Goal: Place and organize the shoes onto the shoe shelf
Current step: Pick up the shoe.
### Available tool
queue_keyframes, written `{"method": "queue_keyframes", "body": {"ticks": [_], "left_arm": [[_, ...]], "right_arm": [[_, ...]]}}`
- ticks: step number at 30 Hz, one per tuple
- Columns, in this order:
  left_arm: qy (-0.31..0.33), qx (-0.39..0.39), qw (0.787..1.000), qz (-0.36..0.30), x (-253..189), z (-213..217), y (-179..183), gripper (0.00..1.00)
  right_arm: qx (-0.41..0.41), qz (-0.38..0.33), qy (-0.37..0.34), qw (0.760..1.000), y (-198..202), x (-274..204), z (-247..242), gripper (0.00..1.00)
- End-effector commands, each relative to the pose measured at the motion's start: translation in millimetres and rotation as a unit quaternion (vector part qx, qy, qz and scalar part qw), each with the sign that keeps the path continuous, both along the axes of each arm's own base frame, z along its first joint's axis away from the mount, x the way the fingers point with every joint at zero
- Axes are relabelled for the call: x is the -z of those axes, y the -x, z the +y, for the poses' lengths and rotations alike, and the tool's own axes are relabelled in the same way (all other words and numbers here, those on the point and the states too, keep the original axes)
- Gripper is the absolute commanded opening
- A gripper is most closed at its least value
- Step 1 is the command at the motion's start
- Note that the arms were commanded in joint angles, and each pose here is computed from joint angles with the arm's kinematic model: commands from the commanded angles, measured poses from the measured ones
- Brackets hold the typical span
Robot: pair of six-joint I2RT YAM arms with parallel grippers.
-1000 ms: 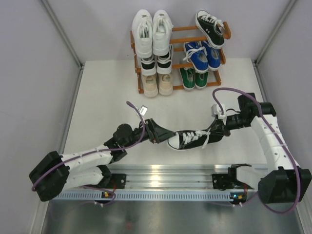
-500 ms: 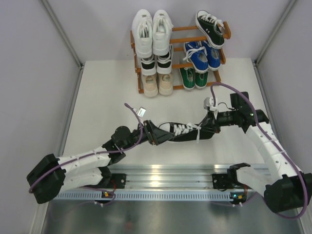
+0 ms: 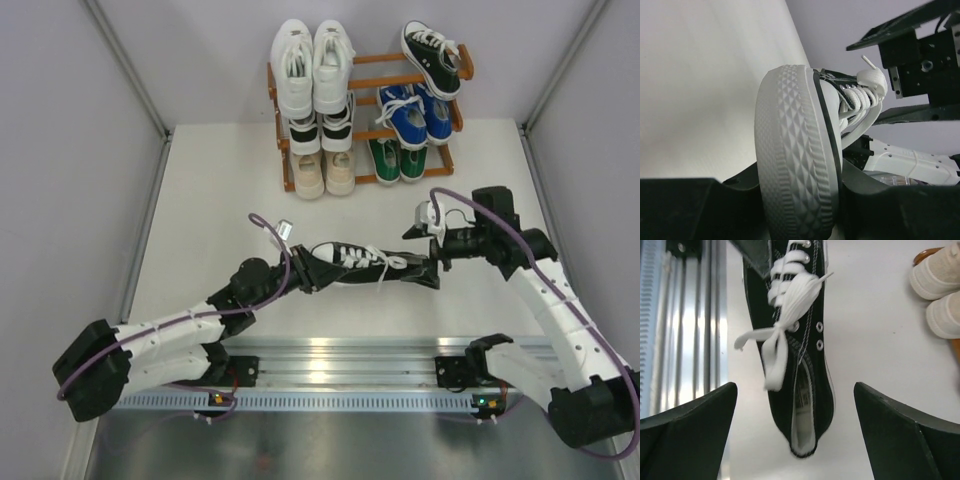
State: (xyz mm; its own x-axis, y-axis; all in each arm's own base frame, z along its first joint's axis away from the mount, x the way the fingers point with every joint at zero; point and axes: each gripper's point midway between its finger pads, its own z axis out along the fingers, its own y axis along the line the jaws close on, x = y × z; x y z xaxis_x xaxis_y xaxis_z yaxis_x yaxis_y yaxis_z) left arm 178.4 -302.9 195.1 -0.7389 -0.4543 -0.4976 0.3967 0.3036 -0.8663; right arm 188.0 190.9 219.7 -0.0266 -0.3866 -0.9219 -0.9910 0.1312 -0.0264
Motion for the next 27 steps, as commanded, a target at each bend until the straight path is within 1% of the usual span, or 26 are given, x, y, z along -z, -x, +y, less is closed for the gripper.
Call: {"method": "queue_keyframes", "body": {"ticks": [1, 2, 3, 4, 5, 6, 8, 10, 11, 12, 14, 17, 18, 20, 21, 24, 27], "left_arm": [[0.062, -0.017, 0.997, -0.046, -55.1, 13.8, -10.5, 0.00], [0.055, -0.013, 0.998, -0.037, -51.3, 16.0, -10.9, 0.00], [0.054, 0.015, 0.998, -0.034, -51.2, 15.3, -3.5, 0.00], [0.053, 0.010, 0.998, -0.030, -51.0, 20.9, -9.6, 0.00], [0.055, 0.022, 0.998, -0.025, -51.2, 21.9, -7.9, 0.00], [0.053, 0.044, 0.997, -0.018, -49.2, 21.3, -2.1, 0.00], [0.055, 0.051, 0.997, -0.017, -52.2, 24.7, -4.3, 0.00], [0.055, 0.068, 0.996, -0.015, -53.1, 23.8, -0.2, 0.00], [0.056, 0.073, 0.996, -0.017, -55.5, 22.8, 1.0, 0.00], [0.057, 0.079, 0.995, -0.018, -57.8, 22.0, 2.4, 0.00], [0.059, 0.090, 0.994, -0.020, -61.0, 20.6, 5.3, 0.00], [0.059, 0.095, 0.993, -0.022, -63.4, 19.7, 6.5, 0.00], [0.060, 0.095, 0.993, -0.023, -64.4, 19.4, 6.2, 0.00], [0.059, 0.097, 0.993, -0.021, -64.0, 18.7, 5.8, 0.00], [0.059, 0.097, 0.993, -0.021, -64.7, 18.1, 5.1, 0.00], [0.062, 0.101, 0.993, -0.020, -65.4, 16.0, 4.5, 0.00], [0.071, 0.109, 0.991, -0.022, -70.6, 14.3, 5.7, 0.00]], "right_arm": [[-0.087, -0.178, 0.076, 0.977, 21.4, -10.3, -20.3, 0.99], [-0.102, -0.193, 0.084, 0.972, 26.7, -8.8, -23.1, 0.99], [-0.118, -0.206, 0.088, 0.968, 32.7, -9.2, -24.6, 0.99], [-0.135, -0.203, 0.091, 0.966, 39.3, -6.3, -25.7, 0.99], [-0.157, -0.222, 0.091, 0.958, 42.9, -6.7, -25.5, 0.99], [-0.171, -0.205, 0.084, 0.960, 51.4, -3.1, -24.6, 0.99], [-0.183, -0.203, 0.072, 0.959, 55.2, 1.2, -21.7, 0.97], [-0.181, -0.213, 0.051, 0.959, 50.5, -2.0, -15.1, 0.94], [-0.171, -0.198, 0.044, 0.964, 49.1, 0.4, -13.4, 0.93], [-0.165, -0.208, 0.033, 0.963, 42.3, -4.1, -9.4, 0.91], [-0.151, -0.187, 0.019, 0.970, 39.0, -4.6, -5.6, 0.89], [-0.152, -0.178, 0.000, 0.972, 38.8, -7.5, -0.6, 0.86], [-0.156, -0.170, -0.003, 0.973, 40.4, -6.7, 0.7, 0.83], [-0.170, -0.155, -0.009, 0.973, 47.0, -3.5, 4.1, 0.79], [-0.173, -0.151, -0.007, 0.973, 48.6, -0.6, 4.7, 0.75], [-0.178, -0.147, 0.001, 0.973, 50.5, 7.0, 5.4, 0.70], [-0.171, -0.151, 0.009, 0.974, 46.0, 11.7, 5.0, 0.69]]}}
